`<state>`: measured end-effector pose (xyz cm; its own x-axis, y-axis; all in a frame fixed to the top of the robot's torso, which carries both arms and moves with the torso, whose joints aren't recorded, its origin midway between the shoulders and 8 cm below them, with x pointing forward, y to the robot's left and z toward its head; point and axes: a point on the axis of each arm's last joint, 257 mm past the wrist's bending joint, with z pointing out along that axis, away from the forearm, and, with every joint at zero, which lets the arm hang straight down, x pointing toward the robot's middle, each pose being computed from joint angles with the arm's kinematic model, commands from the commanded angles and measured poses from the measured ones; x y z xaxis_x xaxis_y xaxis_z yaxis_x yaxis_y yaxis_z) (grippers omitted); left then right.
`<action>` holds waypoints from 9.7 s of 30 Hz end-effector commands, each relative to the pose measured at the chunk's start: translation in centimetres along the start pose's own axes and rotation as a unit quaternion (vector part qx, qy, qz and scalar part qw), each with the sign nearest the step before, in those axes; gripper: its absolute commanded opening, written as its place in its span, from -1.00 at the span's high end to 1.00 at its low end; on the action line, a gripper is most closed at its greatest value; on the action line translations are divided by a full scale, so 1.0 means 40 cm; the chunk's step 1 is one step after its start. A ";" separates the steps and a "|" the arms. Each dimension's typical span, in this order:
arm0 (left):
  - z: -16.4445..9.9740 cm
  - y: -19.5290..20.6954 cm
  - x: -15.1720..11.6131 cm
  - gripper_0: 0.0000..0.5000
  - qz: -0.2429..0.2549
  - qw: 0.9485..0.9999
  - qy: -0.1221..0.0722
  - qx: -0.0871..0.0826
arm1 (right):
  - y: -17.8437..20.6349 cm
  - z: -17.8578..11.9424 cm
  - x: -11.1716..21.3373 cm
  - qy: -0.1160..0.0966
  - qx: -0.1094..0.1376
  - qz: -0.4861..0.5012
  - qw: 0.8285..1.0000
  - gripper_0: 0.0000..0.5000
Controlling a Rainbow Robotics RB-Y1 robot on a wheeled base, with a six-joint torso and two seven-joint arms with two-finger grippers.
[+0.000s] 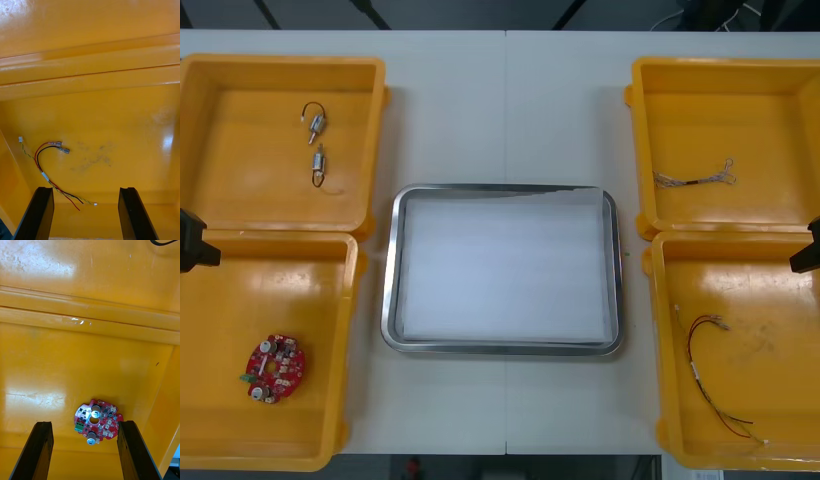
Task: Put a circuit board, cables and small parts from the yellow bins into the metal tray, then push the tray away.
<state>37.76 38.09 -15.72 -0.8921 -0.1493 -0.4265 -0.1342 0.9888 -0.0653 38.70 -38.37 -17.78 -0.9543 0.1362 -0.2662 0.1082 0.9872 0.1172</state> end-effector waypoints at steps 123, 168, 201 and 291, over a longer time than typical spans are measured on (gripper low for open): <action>0.330 0.003 0.283 -1.00 -0.022 0.999 0.021 0.031 | 0.187 0.389 0.350 -0.042 0.007 -0.059 0.997 -1.00; 0.193 0.027 0.165 1.00 0.001 1.000 0.002 -0.005 | 0.152 0.421 0.333 -0.045 0.015 -0.016 0.999 1.00; -0.066 -0.043 0.021 1.00 -0.029 0.999 -0.031 0.018 | 0.139 0.162 0.209 -0.070 0.024 -0.032 0.997 1.00; 0.294 -0.710 0.083 0.82 -0.298 0.954 -0.022 0.006 | 0.238 -0.163 0.033 -0.086 0.039 -0.320 0.943 1.00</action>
<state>43.16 11.42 -27.00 -0.6553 -0.6745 -0.3402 -0.6182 0.7376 -0.2716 36.27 -28.39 -11.70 -0.7859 -0.4546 -0.4193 -0.4424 0.8870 -0.1324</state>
